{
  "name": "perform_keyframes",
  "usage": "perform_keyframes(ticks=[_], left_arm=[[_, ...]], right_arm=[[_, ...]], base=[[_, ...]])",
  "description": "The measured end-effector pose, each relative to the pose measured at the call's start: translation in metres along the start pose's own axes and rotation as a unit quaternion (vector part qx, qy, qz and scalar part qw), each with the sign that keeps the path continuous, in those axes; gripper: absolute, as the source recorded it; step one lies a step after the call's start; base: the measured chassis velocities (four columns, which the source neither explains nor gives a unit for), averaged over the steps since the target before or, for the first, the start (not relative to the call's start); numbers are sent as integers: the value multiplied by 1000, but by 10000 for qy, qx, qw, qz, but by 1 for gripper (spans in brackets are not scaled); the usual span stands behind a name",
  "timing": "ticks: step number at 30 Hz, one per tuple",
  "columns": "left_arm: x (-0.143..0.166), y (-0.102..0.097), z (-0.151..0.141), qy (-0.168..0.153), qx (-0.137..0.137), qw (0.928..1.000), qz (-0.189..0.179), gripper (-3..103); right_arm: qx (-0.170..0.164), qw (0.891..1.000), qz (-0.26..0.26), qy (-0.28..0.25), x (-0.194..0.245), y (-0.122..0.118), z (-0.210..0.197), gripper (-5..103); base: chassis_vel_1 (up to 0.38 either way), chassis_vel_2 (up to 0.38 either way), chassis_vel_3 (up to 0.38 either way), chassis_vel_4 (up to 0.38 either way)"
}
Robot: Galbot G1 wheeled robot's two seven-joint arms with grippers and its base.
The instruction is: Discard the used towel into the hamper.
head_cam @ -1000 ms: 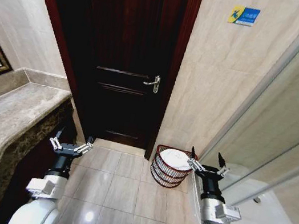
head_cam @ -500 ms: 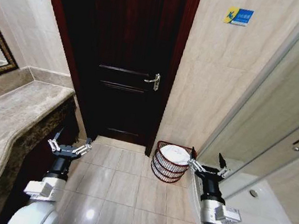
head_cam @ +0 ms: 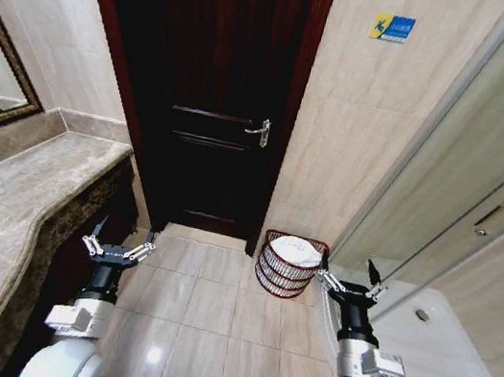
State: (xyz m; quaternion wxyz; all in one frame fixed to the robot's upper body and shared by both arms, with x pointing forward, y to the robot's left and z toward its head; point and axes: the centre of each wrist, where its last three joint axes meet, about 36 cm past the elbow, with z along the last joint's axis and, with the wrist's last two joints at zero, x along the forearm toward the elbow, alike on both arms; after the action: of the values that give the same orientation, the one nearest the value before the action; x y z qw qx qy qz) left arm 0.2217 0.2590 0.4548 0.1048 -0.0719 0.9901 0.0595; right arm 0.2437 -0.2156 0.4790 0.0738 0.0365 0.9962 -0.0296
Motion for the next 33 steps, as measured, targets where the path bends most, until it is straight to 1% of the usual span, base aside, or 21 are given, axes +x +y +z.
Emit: perform_keyframes(ticks=[5, 14, 22, 23, 24, 25, 29, 33], left_arm=[[5, -1, 4, -10, -4, 9999, -158, 100], [9, -4, 10, 59, 33, 9996, -289, 100], [10, -5, 15, 44, 61, 9994, -351, 100], [10, -5, 17, 6, 41, 9994, -353, 100], [10, -5, 19, -112, -50, 9992, -385, 100], [10, -6, 19, -128, -62, 9991, -395, 100], [15, -5, 22, -93, -117, 9992, -359, 100], [14, -6, 28, -48, -137, 9993, -356, 100]], right_arm=[[-30, 10000, 3, -18, 1, -2, 2, 100], [-7, 10000, -29, -14, 2, -5, 13, 100], [-26, 10000, -52, -41, 4, -5, 15, 100], [-31, 10000, -57, -42, 3, -5, 15, 100], [-48, 10000, -74, -42, 3, -4, 15, 100], [-58, 9999, -88, -42, 3, -3, 15, 100], [-160, 9998, -147, -3, 4, 0, 15, 100], [-172, 9997, -181, 40, 4, 2, 18, 100]], base=[[95, -97, -102, 98], [82, -95, -76, 92], [88, -86, -90, 82], [90, -81, -100, 73], [76, -83, -92, 72], [67, -83, -73, 69], [77, -86, -61, 81], [54, -98, -68, 108]])
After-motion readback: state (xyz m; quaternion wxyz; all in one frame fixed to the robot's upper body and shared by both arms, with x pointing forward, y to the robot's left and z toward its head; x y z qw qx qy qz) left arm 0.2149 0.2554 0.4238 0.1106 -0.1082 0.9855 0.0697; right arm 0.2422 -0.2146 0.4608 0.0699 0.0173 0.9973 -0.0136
